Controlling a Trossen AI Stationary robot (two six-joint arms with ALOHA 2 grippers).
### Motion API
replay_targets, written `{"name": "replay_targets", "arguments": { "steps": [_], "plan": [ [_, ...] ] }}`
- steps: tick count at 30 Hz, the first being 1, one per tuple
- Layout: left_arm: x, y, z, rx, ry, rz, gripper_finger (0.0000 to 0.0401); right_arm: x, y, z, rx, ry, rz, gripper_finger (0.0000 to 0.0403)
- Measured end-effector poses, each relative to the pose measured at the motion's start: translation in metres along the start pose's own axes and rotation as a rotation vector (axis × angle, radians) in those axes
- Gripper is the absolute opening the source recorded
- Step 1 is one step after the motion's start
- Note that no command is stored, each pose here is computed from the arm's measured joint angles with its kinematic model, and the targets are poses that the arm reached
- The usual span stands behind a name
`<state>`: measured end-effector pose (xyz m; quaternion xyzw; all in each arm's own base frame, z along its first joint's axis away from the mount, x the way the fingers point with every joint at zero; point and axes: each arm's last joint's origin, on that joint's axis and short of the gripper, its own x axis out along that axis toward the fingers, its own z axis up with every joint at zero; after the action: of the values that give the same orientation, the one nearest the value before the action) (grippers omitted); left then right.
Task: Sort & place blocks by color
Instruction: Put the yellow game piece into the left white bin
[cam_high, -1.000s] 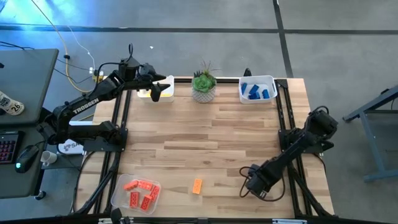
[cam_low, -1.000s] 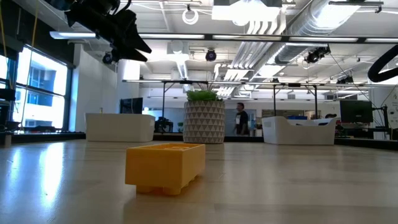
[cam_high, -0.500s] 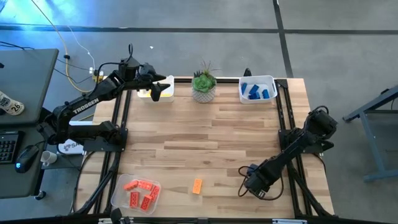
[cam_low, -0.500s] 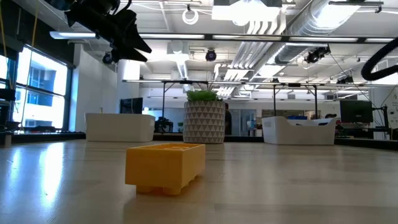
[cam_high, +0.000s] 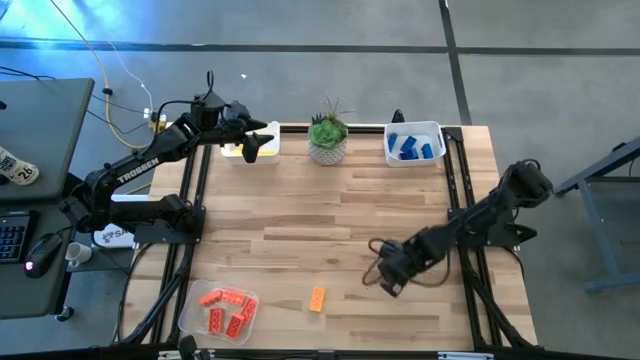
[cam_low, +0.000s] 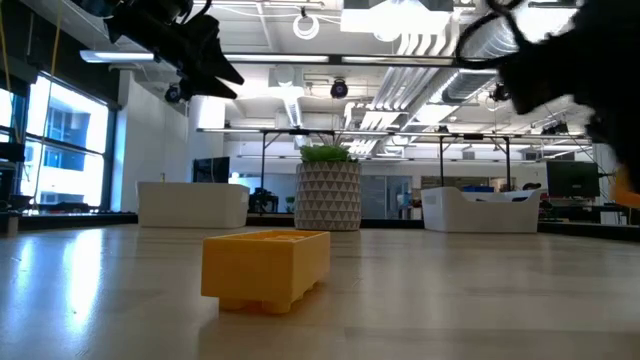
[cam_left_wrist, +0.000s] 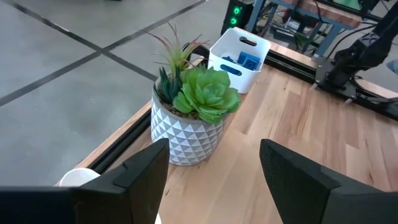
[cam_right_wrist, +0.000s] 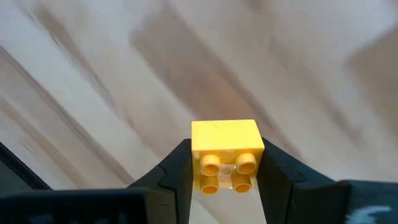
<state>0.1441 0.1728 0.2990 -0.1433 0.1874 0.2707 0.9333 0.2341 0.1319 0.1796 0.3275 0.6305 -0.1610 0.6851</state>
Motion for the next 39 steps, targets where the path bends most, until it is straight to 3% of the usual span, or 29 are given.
{"name": "replay_targets", "arguments": {
  "steps": [10,21,30,39],
  "plan": [
    [0.001,-0.004,0.0,0.007,0.003,-0.043,0.0239,-0.033,-0.024,0.079,-0.017,-0.283,0.174,0.0111],
    [0.003,-0.012,0.0,0.042,0.008,-0.071,0.0239,-0.078,-0.051,0.165,-0.02,-0.755,0.481,0.0111],
    [0.005,-0.016,-0.001,0.048,0.01,-0.088,0.0239,-0.113,-0.073,0.196,-0.032,-1.054,0.616,0.0111],
    [0.006,-0.028,0.01,-0.029,-0.088,-0.186,0.0239,-0.139,-0.079,0.206,-0.124,-1.21,0.704,0.0111]
  ]
}}
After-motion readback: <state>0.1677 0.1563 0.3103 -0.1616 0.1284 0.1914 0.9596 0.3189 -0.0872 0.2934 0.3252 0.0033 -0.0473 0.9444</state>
